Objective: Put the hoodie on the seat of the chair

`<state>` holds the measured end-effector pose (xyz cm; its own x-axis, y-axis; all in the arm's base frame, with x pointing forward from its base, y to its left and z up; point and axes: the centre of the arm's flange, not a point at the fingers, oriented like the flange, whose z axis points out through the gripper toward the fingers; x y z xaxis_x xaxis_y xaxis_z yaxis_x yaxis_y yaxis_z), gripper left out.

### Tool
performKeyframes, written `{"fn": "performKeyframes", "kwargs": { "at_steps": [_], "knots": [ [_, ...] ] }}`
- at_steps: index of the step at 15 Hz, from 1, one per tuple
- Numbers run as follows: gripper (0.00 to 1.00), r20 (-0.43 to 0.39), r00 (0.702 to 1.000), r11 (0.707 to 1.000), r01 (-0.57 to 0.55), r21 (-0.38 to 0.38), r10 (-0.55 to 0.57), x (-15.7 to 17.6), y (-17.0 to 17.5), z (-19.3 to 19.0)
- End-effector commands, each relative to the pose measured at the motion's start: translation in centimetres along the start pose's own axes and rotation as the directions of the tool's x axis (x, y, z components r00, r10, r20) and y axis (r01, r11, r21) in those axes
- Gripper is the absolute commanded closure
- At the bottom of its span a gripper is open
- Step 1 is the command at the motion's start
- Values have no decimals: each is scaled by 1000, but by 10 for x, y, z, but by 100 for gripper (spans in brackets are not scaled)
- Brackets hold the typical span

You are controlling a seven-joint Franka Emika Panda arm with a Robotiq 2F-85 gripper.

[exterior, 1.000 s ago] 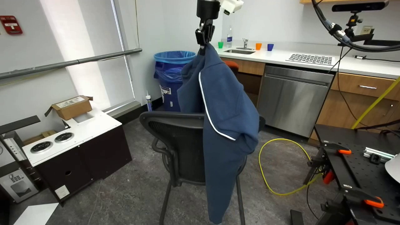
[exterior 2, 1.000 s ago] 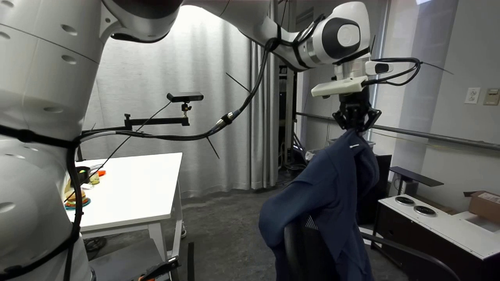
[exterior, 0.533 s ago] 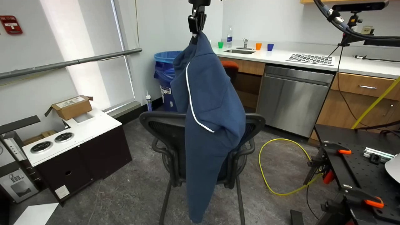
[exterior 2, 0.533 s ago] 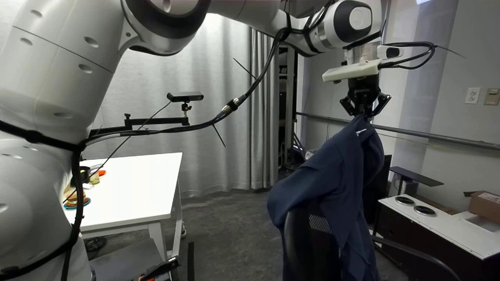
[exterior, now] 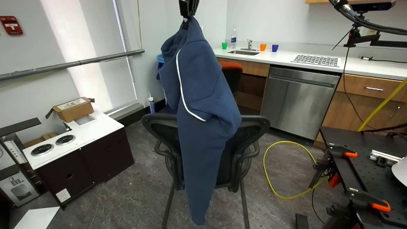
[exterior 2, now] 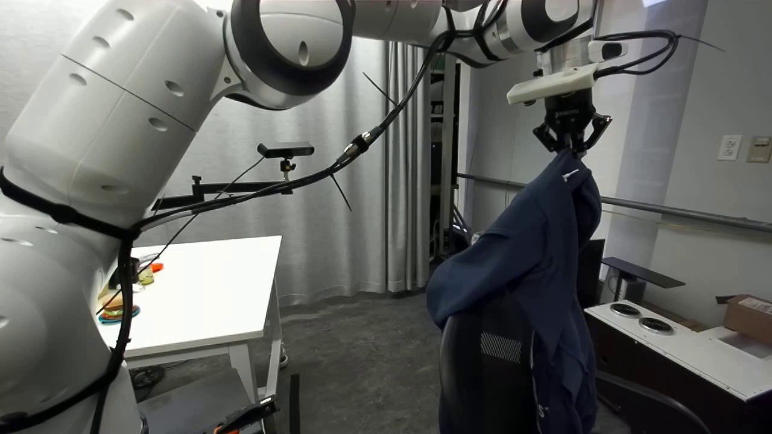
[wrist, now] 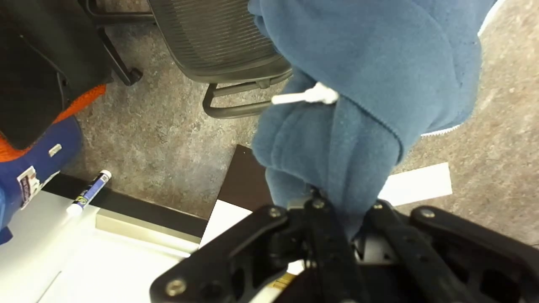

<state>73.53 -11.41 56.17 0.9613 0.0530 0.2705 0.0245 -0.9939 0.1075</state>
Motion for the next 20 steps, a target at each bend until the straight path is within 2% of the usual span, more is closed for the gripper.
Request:
{"fn": "performKeyframes", "kwargs": {
  "at_steps": [1,7,16,20],
  "knots": [
    [97,-44,999,999,10,31,-9,41,18,-30],
    [97,-81,996,999,-34,8,35,47,46,-46],
    [97,-79,981,982,-180,-61,175,24,143,-39],
    [97,-64,973,970,-227,-84,222,10,175,-31]
  ]
}}
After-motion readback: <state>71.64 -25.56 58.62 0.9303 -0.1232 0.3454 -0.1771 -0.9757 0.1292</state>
